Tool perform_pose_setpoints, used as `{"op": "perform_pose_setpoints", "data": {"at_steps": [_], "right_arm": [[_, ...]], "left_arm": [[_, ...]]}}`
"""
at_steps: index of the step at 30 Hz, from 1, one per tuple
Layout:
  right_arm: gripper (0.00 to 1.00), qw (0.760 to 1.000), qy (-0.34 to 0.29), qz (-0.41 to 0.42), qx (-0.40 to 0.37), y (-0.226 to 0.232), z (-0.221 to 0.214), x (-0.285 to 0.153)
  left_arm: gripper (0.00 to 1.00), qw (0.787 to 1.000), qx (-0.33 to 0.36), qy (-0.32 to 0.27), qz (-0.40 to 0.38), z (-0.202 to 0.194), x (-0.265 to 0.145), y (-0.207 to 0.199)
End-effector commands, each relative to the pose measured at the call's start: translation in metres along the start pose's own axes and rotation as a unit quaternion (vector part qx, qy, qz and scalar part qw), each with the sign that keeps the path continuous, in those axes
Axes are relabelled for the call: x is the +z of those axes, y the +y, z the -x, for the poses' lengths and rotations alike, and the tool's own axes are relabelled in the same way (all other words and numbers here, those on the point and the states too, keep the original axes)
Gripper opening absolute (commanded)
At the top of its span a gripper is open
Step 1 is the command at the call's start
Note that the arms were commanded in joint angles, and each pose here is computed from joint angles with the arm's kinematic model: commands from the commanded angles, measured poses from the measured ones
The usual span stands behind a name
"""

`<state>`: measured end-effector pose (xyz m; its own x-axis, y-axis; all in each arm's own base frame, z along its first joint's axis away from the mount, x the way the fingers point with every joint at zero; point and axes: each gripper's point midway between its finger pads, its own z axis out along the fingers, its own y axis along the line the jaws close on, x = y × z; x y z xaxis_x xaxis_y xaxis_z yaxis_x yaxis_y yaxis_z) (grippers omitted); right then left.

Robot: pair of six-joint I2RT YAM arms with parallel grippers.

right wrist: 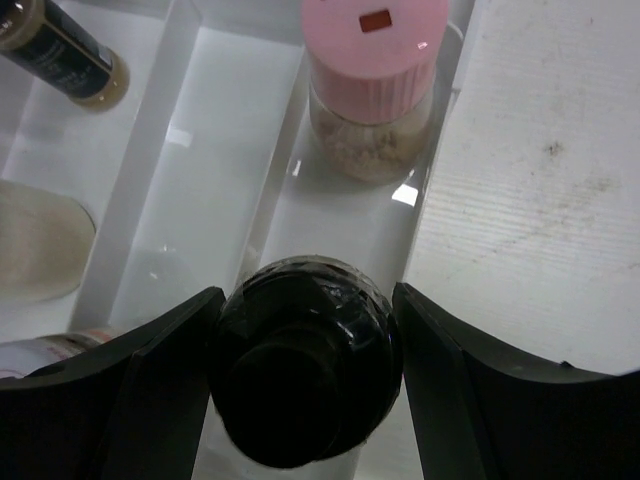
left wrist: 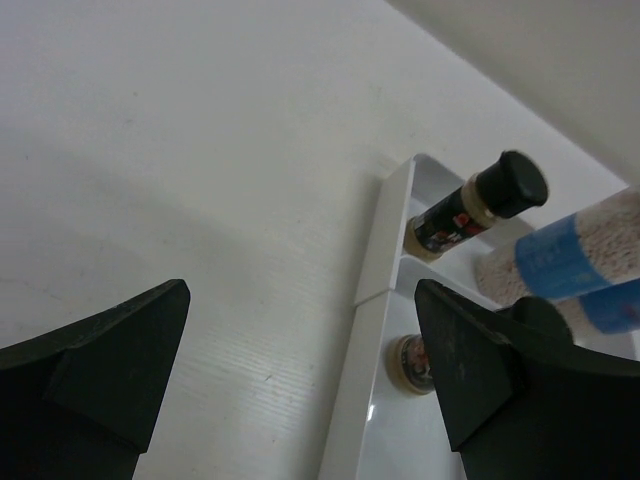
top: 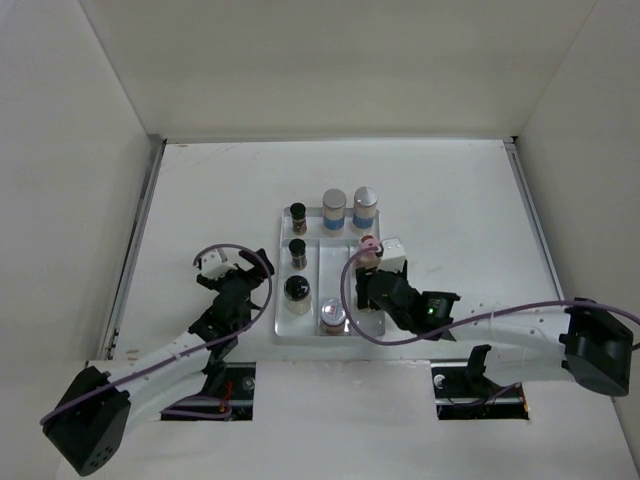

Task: Organize the condiment bottles

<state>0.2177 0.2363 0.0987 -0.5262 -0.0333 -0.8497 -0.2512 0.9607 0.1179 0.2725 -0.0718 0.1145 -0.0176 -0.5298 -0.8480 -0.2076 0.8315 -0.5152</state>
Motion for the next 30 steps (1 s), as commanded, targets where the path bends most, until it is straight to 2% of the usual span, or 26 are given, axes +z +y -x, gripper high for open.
{"op": "perform_pose_setpoints", "data": {"at_steps": [1,3,6,11,15,18,20,21,23,24,25,26,28,30], "right_arm": [[0.75,0.999,-0.031,0.012,0.03,0.012,0.01,0.004],[0.82,0.999,-0.033,0.013,0.029,0.013,0.01,0.004],[1.0,0.998,-0.054,0.025,0.027,0.012,0.027,-0.006],[1.0,0.983,-0.162,0.035,0.08,-0.019,0.117,-0.046],[1.0,0.951,-0.266,-0.001,0.158,-0.077,0.19,-0.066],[1.0,0.924,-0.315,-0.055,0.209,-0.135,0.212,-0.053],[0.99,0.917,-0.314,-0.071,0.236,-0.16,0.205,-0.03],[0.87,0.916,-0.308,-0.075,0.246,-0.169,0.198,-0.017],[0.52,0.912,-0.296,-0.079,0.275,-0.179,0.181,0.002],[0.37,0.908,-0.291,-0.078,0.29,-0.179,0.174,0.009],[0.28,0.907,-0.288,-0.078,0.298,-0.178,0.168,0.015],[0.23,0.907,-0.284,-0.08,0.3,-0.177,0.164,0.02],[0.23,0.907,-0.283,-0.094,0.298,-0.181,0.157,0.023],[0.34,0.908,-0.278,-0.101,0.297,-0.181,0.149,0.027]], "left_arm": [[1.0,1.0,0.005,0.023,-0.006,-0.001,0.006,-0.017],[1.0,0.999,0.012,0.036,0.001,-0.006,0.008,-0.017],[1.0,0.999,0.021,0.046,0.015,-0.001,0.008,-0.017],[1.0,1.0,-0.002,0.028,0.005,0.037,0.004,-0.029],[1.0,0.999,0.022,0.041,0.009,0.053,0.002,-0.034],[1.0,0.996,0.047,0.075,0.014,0.051,0.002,-0.039],[1.0,0.994,0.058,0.095,0.018,0.047,0.002,-0.039],[1.0,0.993,0.062,0.103,0.021,0.046,0.002,-0.039],[1.0,0.991,0.068,0.114,0.025,0.047,0.0,-0.039],[1.0,0.99,0.07,0.117,0.027,0.049,-0.001,-0.04],[1.0,0.991,0.069,0.114,0.03,0.054,-0.002,-0.041],[1.0,0.991,0.07,0.113,0.032,0.058,-0.003,-0.041],[1.0,0.991,0.069,0.107,0.036,0.07,-0.004,-0.044],[1.0,0.991,0.07,0.109,0.034,0.077,-0.007,-0.049]]}}
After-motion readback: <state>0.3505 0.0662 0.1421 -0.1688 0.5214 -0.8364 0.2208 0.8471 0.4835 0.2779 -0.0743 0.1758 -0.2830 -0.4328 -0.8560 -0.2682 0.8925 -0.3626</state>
